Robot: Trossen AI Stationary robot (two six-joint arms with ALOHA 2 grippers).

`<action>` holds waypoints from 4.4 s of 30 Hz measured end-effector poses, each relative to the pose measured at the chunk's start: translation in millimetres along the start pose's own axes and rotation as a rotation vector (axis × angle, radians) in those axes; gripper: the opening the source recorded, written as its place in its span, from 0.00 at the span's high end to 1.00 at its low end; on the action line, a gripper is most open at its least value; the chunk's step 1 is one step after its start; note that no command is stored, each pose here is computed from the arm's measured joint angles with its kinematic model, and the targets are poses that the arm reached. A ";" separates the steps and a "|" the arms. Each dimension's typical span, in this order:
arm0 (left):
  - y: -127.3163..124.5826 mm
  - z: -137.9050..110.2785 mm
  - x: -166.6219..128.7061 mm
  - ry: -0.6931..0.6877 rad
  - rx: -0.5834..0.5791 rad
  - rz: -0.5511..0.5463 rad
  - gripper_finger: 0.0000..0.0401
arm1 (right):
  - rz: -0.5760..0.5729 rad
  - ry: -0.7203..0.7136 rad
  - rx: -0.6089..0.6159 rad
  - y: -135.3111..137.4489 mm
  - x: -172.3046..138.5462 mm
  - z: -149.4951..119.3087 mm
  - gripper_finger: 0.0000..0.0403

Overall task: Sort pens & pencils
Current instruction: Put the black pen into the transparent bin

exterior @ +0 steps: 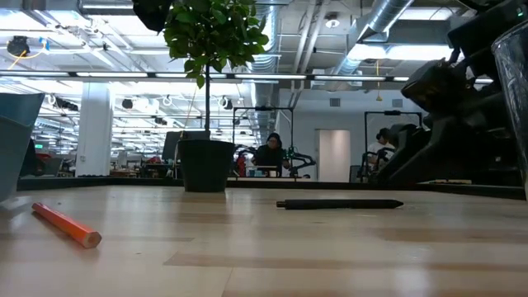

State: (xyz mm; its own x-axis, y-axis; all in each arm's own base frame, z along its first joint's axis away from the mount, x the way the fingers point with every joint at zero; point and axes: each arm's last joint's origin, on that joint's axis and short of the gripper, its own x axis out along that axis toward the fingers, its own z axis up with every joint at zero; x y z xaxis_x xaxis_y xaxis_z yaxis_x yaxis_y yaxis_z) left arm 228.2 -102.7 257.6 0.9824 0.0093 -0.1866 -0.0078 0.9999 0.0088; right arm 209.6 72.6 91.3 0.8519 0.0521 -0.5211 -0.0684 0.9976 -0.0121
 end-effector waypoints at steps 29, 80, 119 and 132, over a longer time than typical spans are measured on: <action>0.0 -0.7 0.0 0.007 0.021 0.000 0.82 | 0.012 -0.140 0.052 1.9 32.9 -37.2 0.46; -0.6 -2.7 -0.1 0.029 0.028 -0.024 0.82 | -0.014 -0.115 0.063 2.0 35.0 -39.1 0.86; -0.6 -2.8 -0.1 0.030 0.029 -0.024 0.82 | -0.015 -0.121 0.061 1.9 35.0 -38.8 0.85; -0.5 -3.3 -0.1 0.035 0.023 -0.023 0.82 | -0.016 -0.122 0.061 1.9 35.0 -38.7 0.85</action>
State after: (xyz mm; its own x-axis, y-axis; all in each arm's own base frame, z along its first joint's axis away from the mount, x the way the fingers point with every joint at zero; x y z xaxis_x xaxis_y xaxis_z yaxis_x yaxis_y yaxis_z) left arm 227.5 -103.2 254.4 0.9752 -0.0133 -0.2211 0.0197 0.9995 0.0266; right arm 219.2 74.6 40.1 0.9096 0.0378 -0.4138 -0.0257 0.9991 0.0348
